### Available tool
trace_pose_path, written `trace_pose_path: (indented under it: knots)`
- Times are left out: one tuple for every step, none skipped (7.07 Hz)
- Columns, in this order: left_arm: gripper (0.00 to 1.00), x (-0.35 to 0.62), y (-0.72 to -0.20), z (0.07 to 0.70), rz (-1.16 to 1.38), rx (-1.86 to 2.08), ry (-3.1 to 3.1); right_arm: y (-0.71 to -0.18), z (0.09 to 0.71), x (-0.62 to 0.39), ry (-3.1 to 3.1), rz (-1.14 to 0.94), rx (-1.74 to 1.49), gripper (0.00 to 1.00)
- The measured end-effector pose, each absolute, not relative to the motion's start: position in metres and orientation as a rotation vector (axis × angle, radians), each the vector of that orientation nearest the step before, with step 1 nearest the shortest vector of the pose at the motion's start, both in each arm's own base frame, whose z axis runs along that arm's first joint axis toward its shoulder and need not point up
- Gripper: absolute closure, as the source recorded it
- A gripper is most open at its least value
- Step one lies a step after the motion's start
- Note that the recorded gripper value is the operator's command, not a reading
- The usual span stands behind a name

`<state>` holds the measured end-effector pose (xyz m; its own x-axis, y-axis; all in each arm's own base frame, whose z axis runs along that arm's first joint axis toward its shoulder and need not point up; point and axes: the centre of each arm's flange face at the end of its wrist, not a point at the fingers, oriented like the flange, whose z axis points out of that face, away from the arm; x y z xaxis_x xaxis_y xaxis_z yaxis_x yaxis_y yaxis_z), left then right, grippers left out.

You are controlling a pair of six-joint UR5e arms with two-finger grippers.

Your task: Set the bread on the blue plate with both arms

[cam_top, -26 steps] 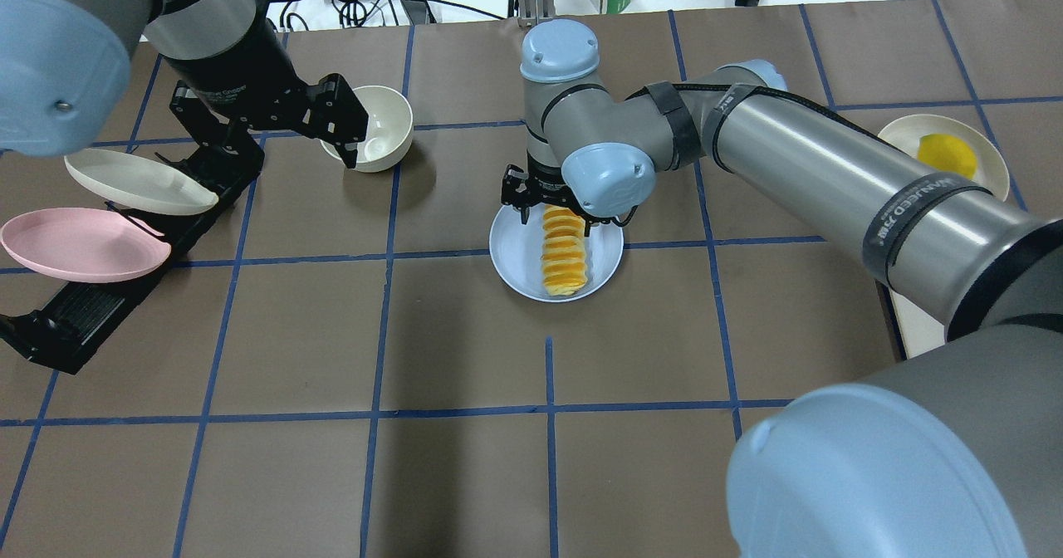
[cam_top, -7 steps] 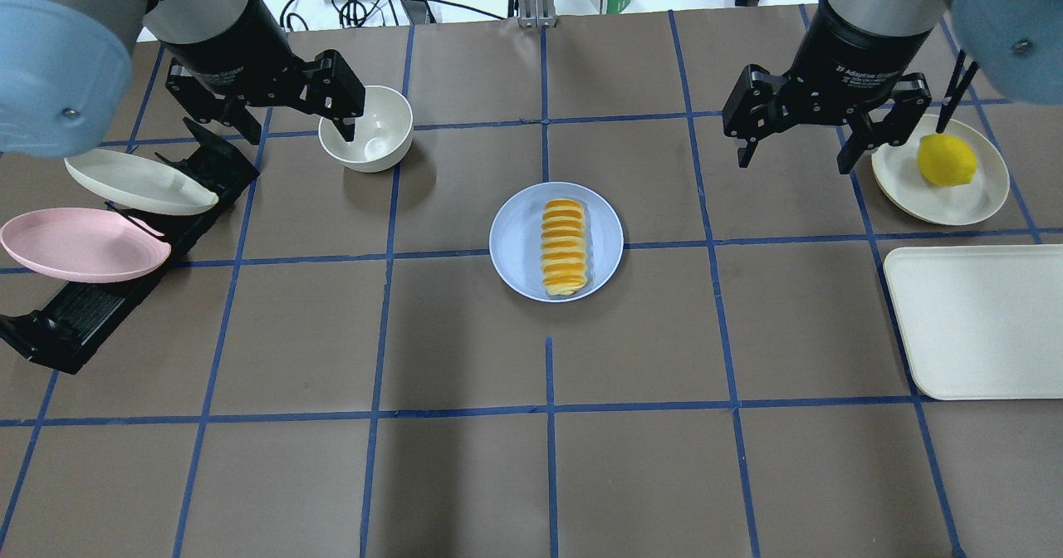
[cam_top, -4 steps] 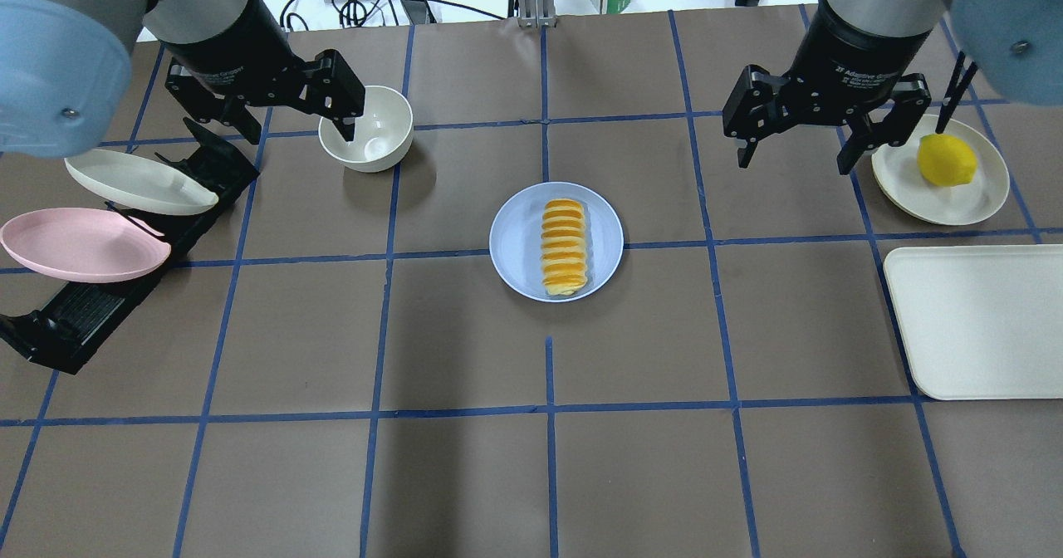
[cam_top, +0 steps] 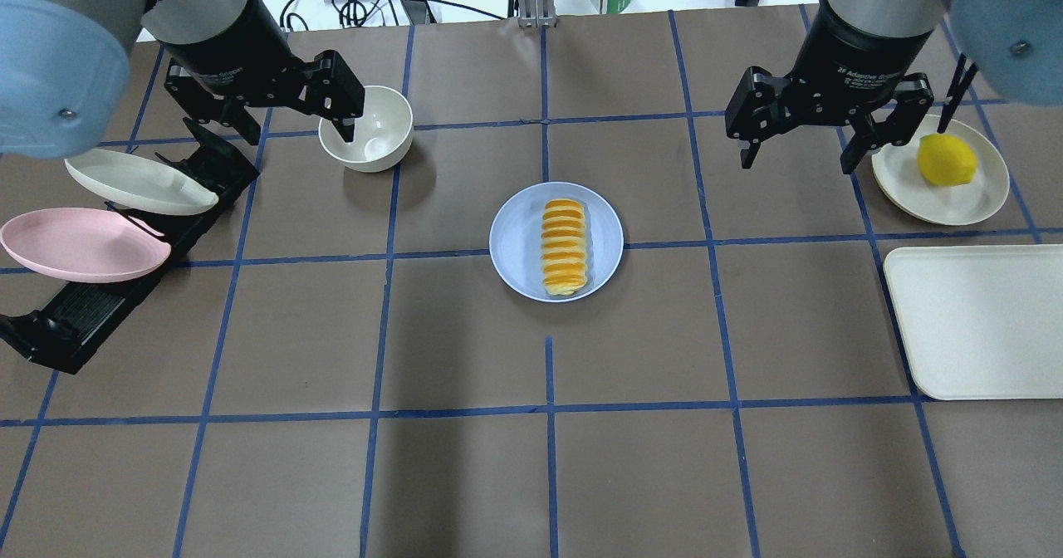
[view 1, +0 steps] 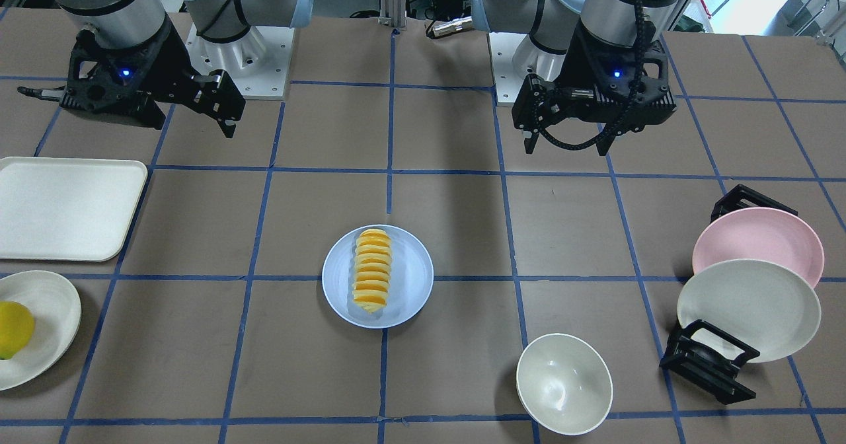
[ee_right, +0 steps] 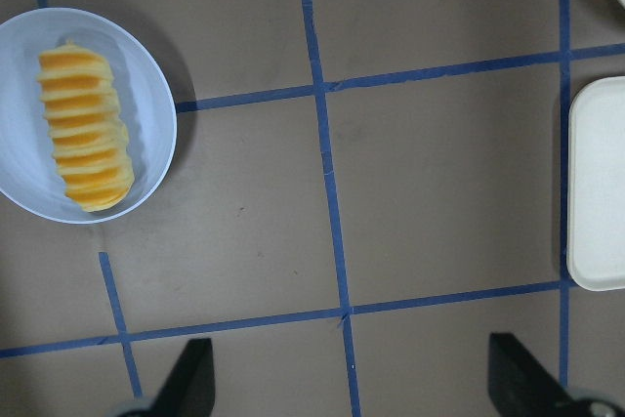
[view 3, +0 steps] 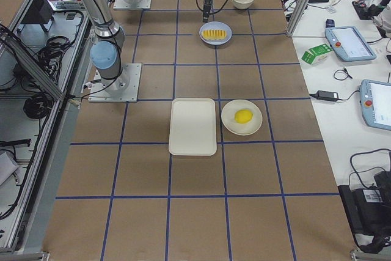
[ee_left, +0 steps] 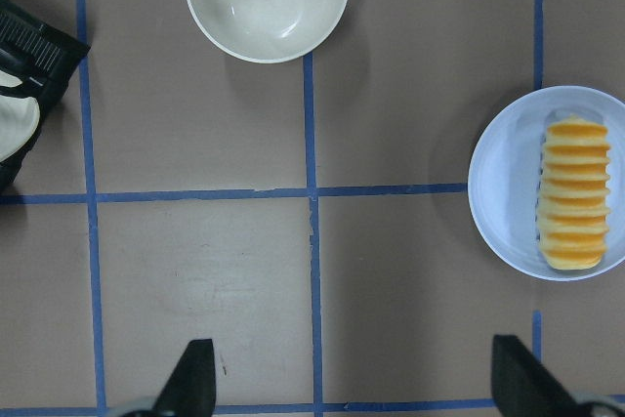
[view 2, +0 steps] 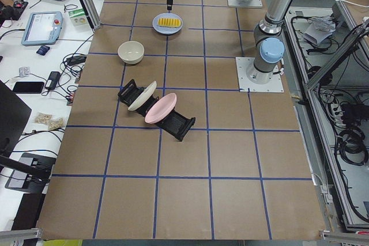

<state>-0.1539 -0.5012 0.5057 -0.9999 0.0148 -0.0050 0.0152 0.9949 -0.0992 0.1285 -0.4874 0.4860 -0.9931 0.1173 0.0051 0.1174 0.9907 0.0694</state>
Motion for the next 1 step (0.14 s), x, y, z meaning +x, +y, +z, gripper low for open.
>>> trace_pose_path:
  knots:
    - [0.0, -0.1541, -0.5005, 0.5064, -0.155, 0.024, 3.133, -0.4874, 0.4854, 0.1284, -3.133, -0.111, -0.183, 0.0]
